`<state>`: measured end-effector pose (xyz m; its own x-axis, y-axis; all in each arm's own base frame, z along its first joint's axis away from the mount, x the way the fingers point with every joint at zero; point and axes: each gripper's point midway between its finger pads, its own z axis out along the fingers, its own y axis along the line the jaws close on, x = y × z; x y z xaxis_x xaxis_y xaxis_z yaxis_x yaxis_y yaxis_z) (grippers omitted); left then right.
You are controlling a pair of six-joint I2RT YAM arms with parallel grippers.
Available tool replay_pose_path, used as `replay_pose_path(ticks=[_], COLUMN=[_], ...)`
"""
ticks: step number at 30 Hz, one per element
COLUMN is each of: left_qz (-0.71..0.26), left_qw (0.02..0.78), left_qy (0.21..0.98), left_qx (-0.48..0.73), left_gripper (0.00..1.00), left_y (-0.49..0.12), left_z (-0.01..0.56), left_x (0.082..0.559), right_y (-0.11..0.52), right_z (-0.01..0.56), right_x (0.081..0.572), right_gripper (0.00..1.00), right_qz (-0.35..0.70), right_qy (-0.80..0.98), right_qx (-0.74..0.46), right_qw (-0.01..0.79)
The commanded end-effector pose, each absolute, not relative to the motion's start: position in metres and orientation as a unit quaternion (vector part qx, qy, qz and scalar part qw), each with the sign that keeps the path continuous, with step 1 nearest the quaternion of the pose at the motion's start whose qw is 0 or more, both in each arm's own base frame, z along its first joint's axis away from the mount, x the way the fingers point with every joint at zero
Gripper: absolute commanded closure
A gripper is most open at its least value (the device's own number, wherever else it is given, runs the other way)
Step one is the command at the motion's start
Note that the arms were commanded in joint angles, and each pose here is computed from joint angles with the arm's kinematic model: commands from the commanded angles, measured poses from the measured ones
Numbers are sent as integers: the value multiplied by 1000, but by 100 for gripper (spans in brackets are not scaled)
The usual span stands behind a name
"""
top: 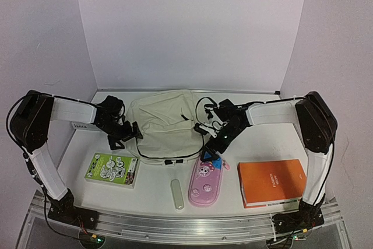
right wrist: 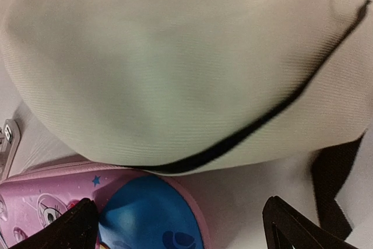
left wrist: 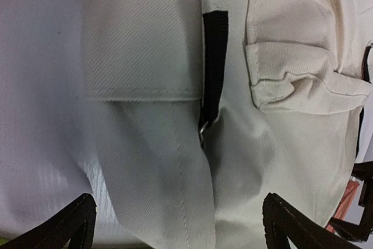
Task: Pack the student bag
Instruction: Move the stationery to the center of the board, then adjust the student bag at the center of the board.
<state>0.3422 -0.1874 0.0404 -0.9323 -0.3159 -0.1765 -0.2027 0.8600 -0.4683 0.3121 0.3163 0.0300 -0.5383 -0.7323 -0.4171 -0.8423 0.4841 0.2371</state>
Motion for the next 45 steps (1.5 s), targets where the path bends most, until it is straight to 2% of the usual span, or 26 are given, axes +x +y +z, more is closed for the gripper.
replay_pose_path(ticks=[1,9,18,24,28,36,45], left_qz=[-277,-325,-362,-398,-385,-377,-301], left_qw=[153,131,140,132,171,205,220], left_qy=[942,935,922,905,904,902,922], left_qx=[-109,-50,20,75,71,-46,-100], left_gripper=[0,0,1,7,9,11,11], left_y=[-214,-259,-327,-362,-347,-270,-228], left_z=[57,49,69,85,103,115,92], left_x=[380,405,400,378,385,439,510], right_y=[313,303,268,231,220,210,200], right_z=[22,47,74,64,64,64,65], right_x=[283,287,354,408,430,466,449], right_gripper=[2,2,2,2,2,2,3], right_qz=[217,214,227,181,157,97,87], right_qy=[842,850,891,922,932,939,946], right_qx=[-486,-468,-360,-293,-267,-249,-244], right_qw=[93,112,155,175,188,215,195])
